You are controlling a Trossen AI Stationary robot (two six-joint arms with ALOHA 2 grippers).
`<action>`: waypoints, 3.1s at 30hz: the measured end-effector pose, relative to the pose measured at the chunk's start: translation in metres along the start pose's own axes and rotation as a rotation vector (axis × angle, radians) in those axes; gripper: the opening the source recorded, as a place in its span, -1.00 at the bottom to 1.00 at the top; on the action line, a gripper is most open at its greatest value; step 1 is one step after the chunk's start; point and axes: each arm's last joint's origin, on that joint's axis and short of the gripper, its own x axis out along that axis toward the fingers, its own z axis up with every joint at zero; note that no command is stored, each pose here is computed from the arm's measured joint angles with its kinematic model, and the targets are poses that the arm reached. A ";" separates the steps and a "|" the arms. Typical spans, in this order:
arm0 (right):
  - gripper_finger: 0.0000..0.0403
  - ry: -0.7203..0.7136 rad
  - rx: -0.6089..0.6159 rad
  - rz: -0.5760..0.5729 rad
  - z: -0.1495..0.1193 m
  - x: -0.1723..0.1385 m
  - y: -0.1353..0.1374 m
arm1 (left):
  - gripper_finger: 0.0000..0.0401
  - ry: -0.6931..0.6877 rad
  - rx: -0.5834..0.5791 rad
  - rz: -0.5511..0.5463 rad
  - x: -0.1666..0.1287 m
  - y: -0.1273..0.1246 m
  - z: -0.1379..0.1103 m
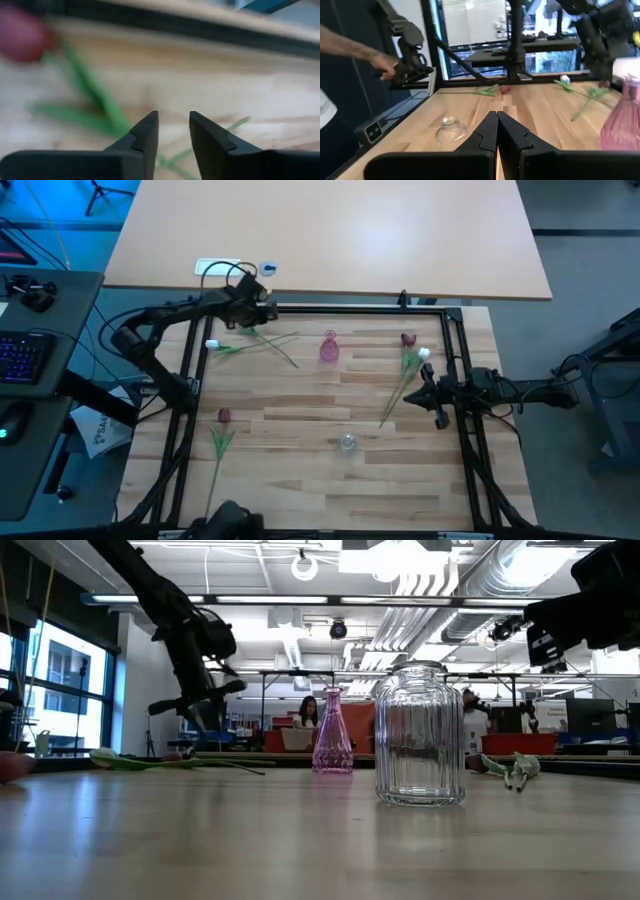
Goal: Sort flowers into vase by color
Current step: Put the top left red flower into the pink vase
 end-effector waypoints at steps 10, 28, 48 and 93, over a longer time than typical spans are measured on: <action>-1.00 -0.007 -0.158 0.040 0.001 0.000 0.001 | -0.26 0.078 -0.161 0.105 -0.018 0.011 -0.013; -1.00 -0.006 -0.157 0.032 0.001 0.000 0.001 | -0.29 0.106 -0.287 0.098 0.023 0.004 -0.010; -1.00 -0.007 -0.168 0.047 0.001 0.000 0.001 | -0.43 0.051 -0.329 0.153 0.024 0.008 -0.010; -1.00 -0.008 -0.157 0.047 0.001 0.000 0.001 | -0.99 -0.753 0.324 -0.377 -0.119 -0.057 0.010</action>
